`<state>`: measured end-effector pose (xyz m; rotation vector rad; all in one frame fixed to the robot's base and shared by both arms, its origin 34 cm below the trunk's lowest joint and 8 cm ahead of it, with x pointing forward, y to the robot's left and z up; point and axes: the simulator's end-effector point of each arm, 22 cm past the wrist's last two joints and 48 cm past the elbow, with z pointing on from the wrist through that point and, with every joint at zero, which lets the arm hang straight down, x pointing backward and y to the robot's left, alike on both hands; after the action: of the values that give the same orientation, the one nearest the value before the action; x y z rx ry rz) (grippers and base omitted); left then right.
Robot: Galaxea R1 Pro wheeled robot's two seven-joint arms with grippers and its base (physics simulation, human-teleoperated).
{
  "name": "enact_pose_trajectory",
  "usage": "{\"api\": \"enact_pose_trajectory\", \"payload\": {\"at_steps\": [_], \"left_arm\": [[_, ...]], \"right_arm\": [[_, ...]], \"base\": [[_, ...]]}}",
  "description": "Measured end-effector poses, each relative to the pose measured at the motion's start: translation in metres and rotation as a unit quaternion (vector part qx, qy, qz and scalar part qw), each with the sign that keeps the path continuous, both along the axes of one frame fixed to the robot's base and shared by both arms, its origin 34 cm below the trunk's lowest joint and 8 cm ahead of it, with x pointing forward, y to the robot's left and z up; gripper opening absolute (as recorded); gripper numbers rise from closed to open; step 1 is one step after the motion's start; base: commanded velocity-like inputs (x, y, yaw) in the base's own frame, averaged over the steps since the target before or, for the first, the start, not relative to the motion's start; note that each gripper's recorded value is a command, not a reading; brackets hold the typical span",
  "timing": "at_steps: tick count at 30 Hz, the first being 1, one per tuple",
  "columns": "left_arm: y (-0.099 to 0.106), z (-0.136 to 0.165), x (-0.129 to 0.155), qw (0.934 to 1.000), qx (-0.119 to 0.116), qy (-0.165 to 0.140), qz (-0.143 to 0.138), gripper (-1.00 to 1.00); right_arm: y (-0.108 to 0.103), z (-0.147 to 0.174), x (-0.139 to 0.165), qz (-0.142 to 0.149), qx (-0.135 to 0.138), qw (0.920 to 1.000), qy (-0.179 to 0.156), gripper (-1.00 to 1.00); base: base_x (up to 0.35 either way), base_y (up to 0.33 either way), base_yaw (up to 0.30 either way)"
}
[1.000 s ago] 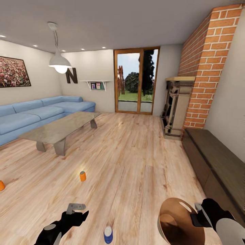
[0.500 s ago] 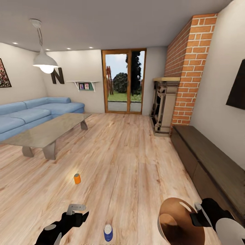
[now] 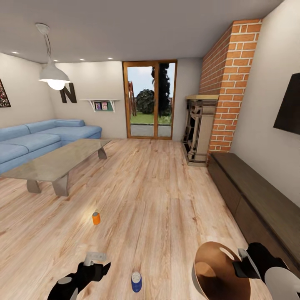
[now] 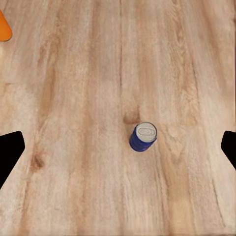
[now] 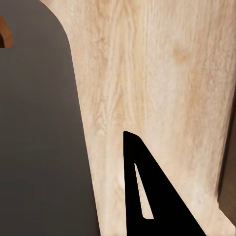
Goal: Put the three can of soda from the living room inside the tash can in the kitchen.
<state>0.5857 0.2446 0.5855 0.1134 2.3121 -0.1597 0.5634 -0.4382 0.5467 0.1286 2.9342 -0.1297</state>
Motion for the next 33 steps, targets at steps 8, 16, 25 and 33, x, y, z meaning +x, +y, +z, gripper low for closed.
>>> {"api": "enact_pose_trajectory", "payload": {"at_steps": [8, 16, 25, 33], "left_arm": [[-0.012, -0.003, -0.003, 0.9994, 0.023, 0.002, -0.026, 1.0], [-0.015, -0.004, -0.003, 0.9993, 0.025, 0.003, -0.028, 1.0], [-0.044, -0.001, -0.001, 0.9991, 0.009, -0.002, -0.041, 1.0], [-0.048, -0.005, 0.002, 0.9987, 0.006, -0.028, -0.043, 1.0]], "right_arm": [[0.002, -0.001, -0.01, -0.01, 0.005, 0.9996, 0.027, -1.0], [-0.001, 0.004, -0.006, -0.009, 0.001, 0.9996, 0.027, -1.0], [-0.002, 0.059, 0.045, -0.035, 0.009, 0.9993, 0.009, -1.0], [0.008, 0.077, 0.069, -0.025, 0.017, 0.9995, -0.004, -1.0]], "base": [[0.08, -0.041, 0.0], [0.245, -0.164, 0.0], [0.274, -0.051, 0.0], [0.049, -0.003, 0.0]]}}
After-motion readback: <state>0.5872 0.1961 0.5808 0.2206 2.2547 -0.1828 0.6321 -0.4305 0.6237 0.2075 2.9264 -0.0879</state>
